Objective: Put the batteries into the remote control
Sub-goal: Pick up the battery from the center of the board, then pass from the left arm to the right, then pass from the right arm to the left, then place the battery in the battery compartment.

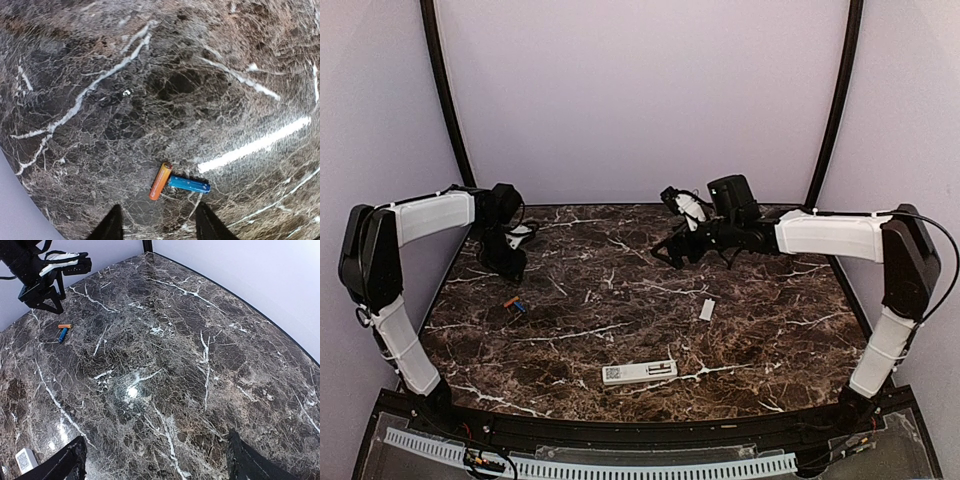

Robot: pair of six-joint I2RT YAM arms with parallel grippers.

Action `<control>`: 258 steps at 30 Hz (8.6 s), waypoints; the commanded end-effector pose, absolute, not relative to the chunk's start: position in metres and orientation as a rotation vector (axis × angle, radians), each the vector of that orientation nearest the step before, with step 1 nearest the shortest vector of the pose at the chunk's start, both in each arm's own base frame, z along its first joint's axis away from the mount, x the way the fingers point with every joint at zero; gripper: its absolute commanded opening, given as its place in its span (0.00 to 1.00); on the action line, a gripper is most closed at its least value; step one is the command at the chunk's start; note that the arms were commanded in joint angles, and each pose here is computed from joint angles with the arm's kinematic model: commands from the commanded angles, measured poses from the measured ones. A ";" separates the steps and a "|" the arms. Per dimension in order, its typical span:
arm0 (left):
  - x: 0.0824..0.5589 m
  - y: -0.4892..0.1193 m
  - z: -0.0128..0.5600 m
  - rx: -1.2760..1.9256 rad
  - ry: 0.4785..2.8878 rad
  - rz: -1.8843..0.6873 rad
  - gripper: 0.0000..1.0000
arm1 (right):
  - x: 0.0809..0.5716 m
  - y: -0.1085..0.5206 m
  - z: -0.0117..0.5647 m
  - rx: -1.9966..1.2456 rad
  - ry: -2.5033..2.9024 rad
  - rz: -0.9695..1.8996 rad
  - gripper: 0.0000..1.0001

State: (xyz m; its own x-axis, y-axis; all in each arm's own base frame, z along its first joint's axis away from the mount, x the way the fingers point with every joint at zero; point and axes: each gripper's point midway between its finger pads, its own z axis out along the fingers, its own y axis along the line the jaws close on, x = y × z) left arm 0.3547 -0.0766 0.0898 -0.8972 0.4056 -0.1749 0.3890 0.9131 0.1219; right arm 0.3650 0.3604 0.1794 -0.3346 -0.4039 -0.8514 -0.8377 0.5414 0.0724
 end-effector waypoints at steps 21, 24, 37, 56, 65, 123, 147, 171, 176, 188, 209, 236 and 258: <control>0.320 -0.112 0.067 2.025 2.199 0.233 0.62 | 0.331 0.358 0.208 -1.073 1.830 0.781 0.94; 0.315 -0.117 0.056 2.060 2.199 0.159 0.62 | 0.332 0.358 0.207 -1.075 1.830 0.772 0.95; 0.300 -0.096 0.023 2.205 2.246 0.156 0.59 | 0.333 0.358 0.197 -1.087 1.864 0.764 0.95; 0.307 -0.096 0.008 2.238 2.214 0.161 0.35 | 0.333 0.356 0.200 -1.096 1.865 0.748 0.96; 0.308 -0.101 0.008 2.205 2.220 0.138 0.24 | 0.334 0.356 0.201 -1.112 1.856 0.730 0.96; 0.255 -0.333 0.375 0.944 1.462 -1.112 0.00 | 0.233 0.428 0.339 -1.114 1.391 1.215 0.50; 0.219 -0.339 0.359 1.116 1.452 -1.125 0.00 | 0.218 0.455 0.341 -1.177 1.394 1.224 0.00; 0.224 -0.336 0.369 0.974 1.361 -1.170 0.23 | 0.207 0.448 0.356 -1.184 1.331 1.243 0.00; 0.226 -0.336 0.361 0.979 1.390 -1.158 0.23 | 0.206 0.446 0.359 -1.182 1.321 1.238 0.00; 0.233 -0.346 0.357 0.985 1.406 -1.193 0.18 | 0.205 0.447 0.356 -1.193 1.325 1.231 0.00; 0.225 -0.345 0.352 1.079 1.450 -1.158 0.00 | 0.198 0.430 0.343 -1.331 1.365 1.086 0.68; 0.187 -0.397 0.188 1.470 1.914 -1.004 0.00 | 0.291 0.287 0.231 -0.722 2.117 0.816 0.68; 0.167 -0.442 0.074 1.805 2.110 -0.597 0.00 | 0.284 0.276 0.175 -0.711 2.203 0.821 0.69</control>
